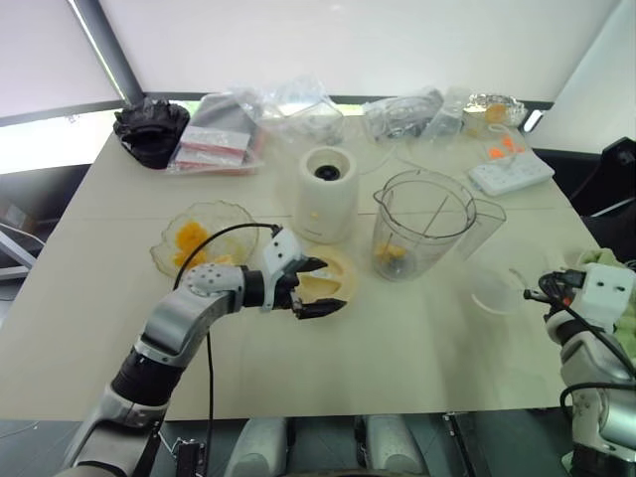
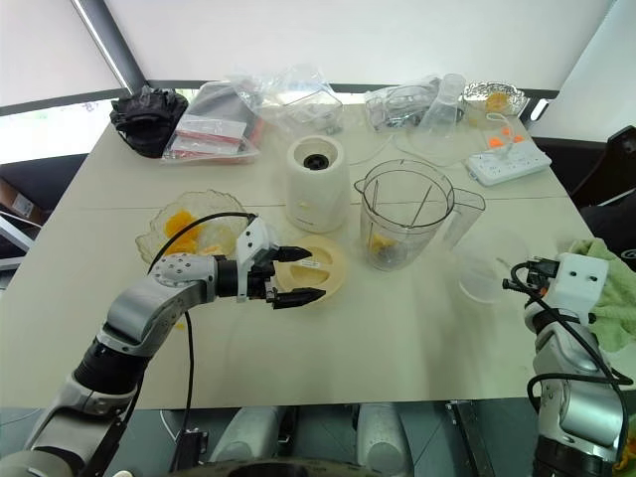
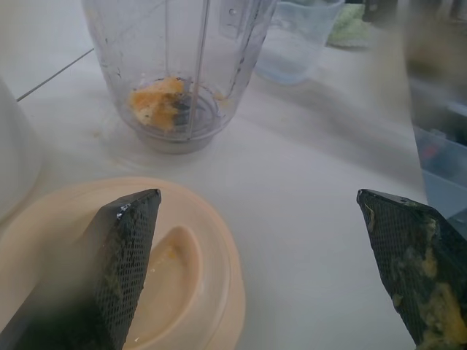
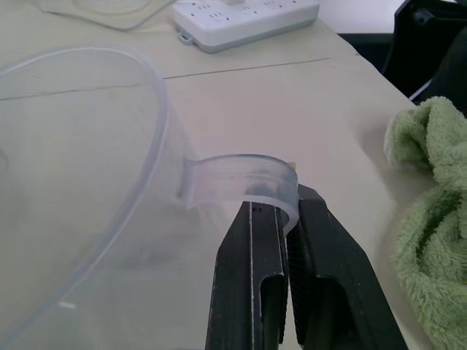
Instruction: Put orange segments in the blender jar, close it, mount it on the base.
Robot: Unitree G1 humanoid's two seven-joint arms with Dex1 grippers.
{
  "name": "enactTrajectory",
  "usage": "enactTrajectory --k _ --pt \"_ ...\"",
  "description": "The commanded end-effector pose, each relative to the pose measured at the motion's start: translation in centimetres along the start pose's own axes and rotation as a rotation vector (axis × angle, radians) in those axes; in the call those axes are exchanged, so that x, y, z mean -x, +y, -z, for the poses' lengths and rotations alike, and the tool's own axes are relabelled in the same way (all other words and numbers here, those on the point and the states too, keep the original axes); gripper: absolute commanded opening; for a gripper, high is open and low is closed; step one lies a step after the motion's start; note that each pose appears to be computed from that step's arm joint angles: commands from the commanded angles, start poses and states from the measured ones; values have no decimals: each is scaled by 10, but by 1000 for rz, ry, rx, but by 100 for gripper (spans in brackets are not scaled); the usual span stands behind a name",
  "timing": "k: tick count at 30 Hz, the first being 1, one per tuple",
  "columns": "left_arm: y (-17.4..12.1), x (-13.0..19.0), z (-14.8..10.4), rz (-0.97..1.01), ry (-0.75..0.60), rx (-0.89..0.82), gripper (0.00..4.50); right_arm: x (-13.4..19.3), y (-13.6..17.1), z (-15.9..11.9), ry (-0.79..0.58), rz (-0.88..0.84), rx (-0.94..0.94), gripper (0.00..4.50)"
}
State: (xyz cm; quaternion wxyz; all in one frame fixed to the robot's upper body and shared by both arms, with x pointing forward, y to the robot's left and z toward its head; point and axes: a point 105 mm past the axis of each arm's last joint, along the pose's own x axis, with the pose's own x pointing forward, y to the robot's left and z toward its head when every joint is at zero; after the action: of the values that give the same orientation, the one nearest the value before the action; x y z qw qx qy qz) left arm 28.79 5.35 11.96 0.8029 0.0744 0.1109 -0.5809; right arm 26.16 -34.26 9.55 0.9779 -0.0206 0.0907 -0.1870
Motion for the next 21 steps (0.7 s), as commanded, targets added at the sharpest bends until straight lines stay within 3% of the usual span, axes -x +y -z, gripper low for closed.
enactTrajectory --k 1,5,12,21 --pt "0 1 -11 -3 -30 -44 450 3 -3 7 27 17 8 3" --pt "0 1 -11 -2 -30 -44 450 4 0 6 14 14 -35 3" --pt "2 4 -14 -10 -52 -25 450 3 9 -52 -192 -14 -179 3" --pt "9 16 -29 -30 -130 -13 450 -5 -8 -108 -296 3 -143 3"
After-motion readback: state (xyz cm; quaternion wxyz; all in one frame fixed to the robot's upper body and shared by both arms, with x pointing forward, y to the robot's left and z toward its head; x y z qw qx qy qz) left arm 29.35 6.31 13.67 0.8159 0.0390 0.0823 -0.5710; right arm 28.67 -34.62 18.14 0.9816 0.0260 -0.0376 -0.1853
